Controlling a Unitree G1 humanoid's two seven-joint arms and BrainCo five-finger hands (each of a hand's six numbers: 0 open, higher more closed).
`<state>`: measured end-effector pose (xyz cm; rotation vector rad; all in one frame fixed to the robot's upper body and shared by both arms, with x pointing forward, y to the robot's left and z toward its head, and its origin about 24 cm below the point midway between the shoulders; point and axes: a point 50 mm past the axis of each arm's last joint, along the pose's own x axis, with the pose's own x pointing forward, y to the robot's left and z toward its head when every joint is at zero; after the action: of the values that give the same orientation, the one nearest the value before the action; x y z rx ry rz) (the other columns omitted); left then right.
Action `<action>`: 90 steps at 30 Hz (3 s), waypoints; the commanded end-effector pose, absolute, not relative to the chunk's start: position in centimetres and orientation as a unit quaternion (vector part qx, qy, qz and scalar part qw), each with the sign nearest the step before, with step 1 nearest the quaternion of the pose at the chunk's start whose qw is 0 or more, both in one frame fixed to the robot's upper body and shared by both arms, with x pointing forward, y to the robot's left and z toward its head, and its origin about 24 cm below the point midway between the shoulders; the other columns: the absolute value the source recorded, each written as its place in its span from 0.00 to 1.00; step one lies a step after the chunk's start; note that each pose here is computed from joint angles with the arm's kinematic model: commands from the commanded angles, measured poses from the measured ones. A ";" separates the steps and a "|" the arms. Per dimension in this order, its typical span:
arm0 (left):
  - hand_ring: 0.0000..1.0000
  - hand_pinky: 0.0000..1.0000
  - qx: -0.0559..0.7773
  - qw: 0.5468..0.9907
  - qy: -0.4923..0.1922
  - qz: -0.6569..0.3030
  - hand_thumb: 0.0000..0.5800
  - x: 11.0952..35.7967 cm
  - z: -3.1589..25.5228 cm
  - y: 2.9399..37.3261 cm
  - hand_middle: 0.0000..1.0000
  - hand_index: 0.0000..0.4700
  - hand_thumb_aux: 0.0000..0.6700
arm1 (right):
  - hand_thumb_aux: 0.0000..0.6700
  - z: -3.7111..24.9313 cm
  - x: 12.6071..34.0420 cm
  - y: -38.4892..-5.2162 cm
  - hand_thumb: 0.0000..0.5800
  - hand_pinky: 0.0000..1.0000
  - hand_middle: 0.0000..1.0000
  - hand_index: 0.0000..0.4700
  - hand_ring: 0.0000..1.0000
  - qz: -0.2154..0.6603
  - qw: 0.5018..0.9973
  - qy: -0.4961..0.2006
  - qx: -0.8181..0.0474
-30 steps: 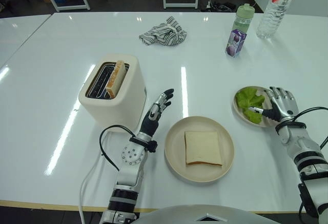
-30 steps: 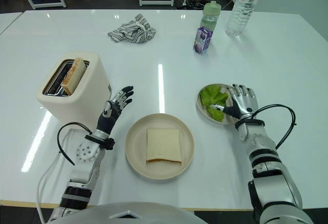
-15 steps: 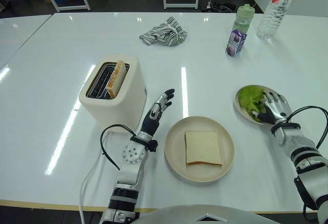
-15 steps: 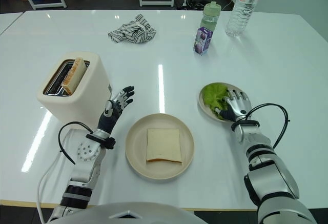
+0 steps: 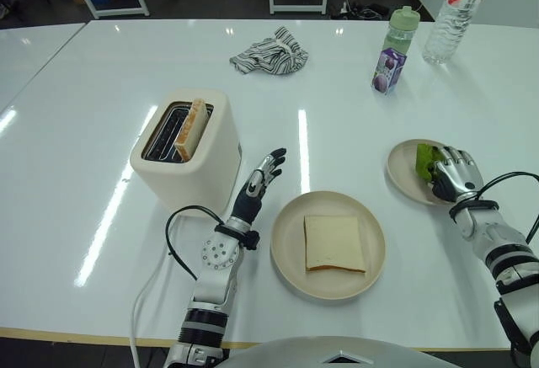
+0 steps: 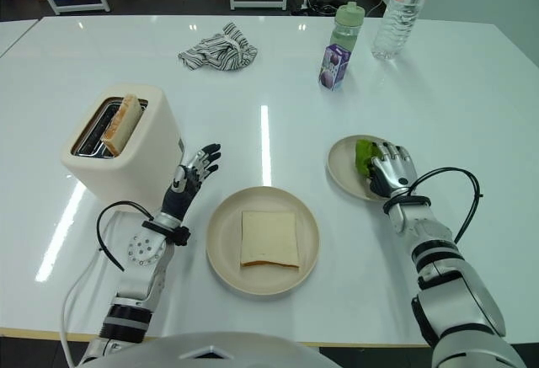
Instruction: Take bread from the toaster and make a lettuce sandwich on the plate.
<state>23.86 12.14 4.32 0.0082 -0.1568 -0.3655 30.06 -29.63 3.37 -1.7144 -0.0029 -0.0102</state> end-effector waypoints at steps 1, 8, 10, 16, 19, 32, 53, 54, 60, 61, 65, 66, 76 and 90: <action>0.00 0.00 0.008 0.981 -0.066 -0.180 0.00 23.9 3.9 12.1 0.00 0.00 0.00 | 1.00 6.0 29.6 -29.0 1.00 0.00 0.00 1.00 0.00 -0.022 0.654 -0.050 -0.754; 0.00 0.00 0.006 0.982 -0.062 -0.178 0.00 24.0 3.6 12.0 0.00 0.00 0.00 | 1.00 10.6 26.6 -23.4 1.00 0.00 0.00 1.00 0.00 -0.001 0.662 -0.169 -0.730; 0.00 0.00 0.006 0.982 -0.061 -0.178 0.00 24.1 3.5 11.9 0.00 0.00 0.00 | 1.00 11.1 25.4 -21.7 1.00 0.00 0.00 1.00 0.00 0.018 0.669 -0.192 -0.718; 0.00 0.00 0.004 0.982 -0.057 -0.178 0.00 24.3 3.2 11.6 0.00 0.00 0.00 | 1.00 9.8 21.8 -17.0 1.00 0.00 0.00 1.00 0.00 0.117 0.682 -0.225 -0.686; 0.00 0.00 0.005 0.982 -0.056 -0.178 0.00 24.4 3.2 11.5 0.00 0.00 0.00 | 1.00 8.2 20.3 -15.9 1.00 0.00 0.00 1.00 0.00 0.169 0.672 -0.214 -0.689; 0.00 0.00 0.010 0.982 -0.051 -0.181 0.00 24.4 3.0 11.6 0.00 0.00 0.00 | 1.00 5.6 17.1 -14.9 1.00 0.00 0.00 1.00 0.00 0.261 0.643 -0.186 -0.696; 0.00 0.00 0.013 0.982 -0.040 -0.185 0.00 24.3 2.7 11.4 0.00 0.00 0.00 | 0.56 5.8 17.9 -15.4 0.81 0.00 0.00 0.56 0.00 0.248 0.613 -0.184 -0.727; 0.00 0.00 0.013 0.982 -0.040 -0.185 0.00 24.3 2.7 11.4 0.00 0.00 0.00 | 0.54 5.8 17.9 -15.3 0.79 0.00 0.00 0.54 0.00 0.249 0.614 -0.185 -0.726; 0.00 0.00 0.013 0.982 -0.038 -0.185 0.00 24.3 2.6 11.5 0.00 0.00 0.00 | 0.53 5.9 17.7 -15.1 0.77 0.00 0.00 0.53 0.00 0.255 0.613 -0.188 -0.724; 0.00 0.00 0.013 0.982 -0.038 -0.186 0.00 24.3 2.6 11.5 0.00 0.00 0.00 | 0.53 6.0 17.6 -15.2 0.77 0.00 0.00 0.53 0.00 0.255 0.613 -0.188 -0.724; 0.00 0.00 0.014 0.982 -0.037 -0.184 0.00 24.3 2.6 11.6 0.00 0.00 0.00 | 0.52 8.0 18.0 -16.0 0.77 0.00 0.00 0.52 0.00 0.225 0.644 -0.196 -0.704; 0.00 0.00 0.014 0.982 -0.037 -0.184 0.00 24.3 2.6 11.6 0.00 0.00 0.00 | 0.51 8.6 18.3 -16.4 0.76 0.00 0.00 0.51 0.00 0.209 0.647 -0.198 -0.706; 0.00 0.00 0.015 0.982 -0.036 -0.184 0.00 24.3 2.5 11.6 0.00 0.00 0.00 | 0.52 8.1 17.1 -16.6 0.77 0.00 0.00 0.52 0.00 0.229 0.650 -0.191 -0.699; 0.00 0.00 0.013 0.983 -0.031 -0.183 0.00 24.2 2.4 11.5 0.00 0.00 0.00 | 0.56 5.1 17.1 -14.6 0.80 0.00 0.00 0.56 0.00 0.260 0.627 -0.205 -0.705</action>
<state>24.27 11.57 2.65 0.0191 -0.0801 -0.3655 16.55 -14.72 5.24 -1.5834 -0.4474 0.6056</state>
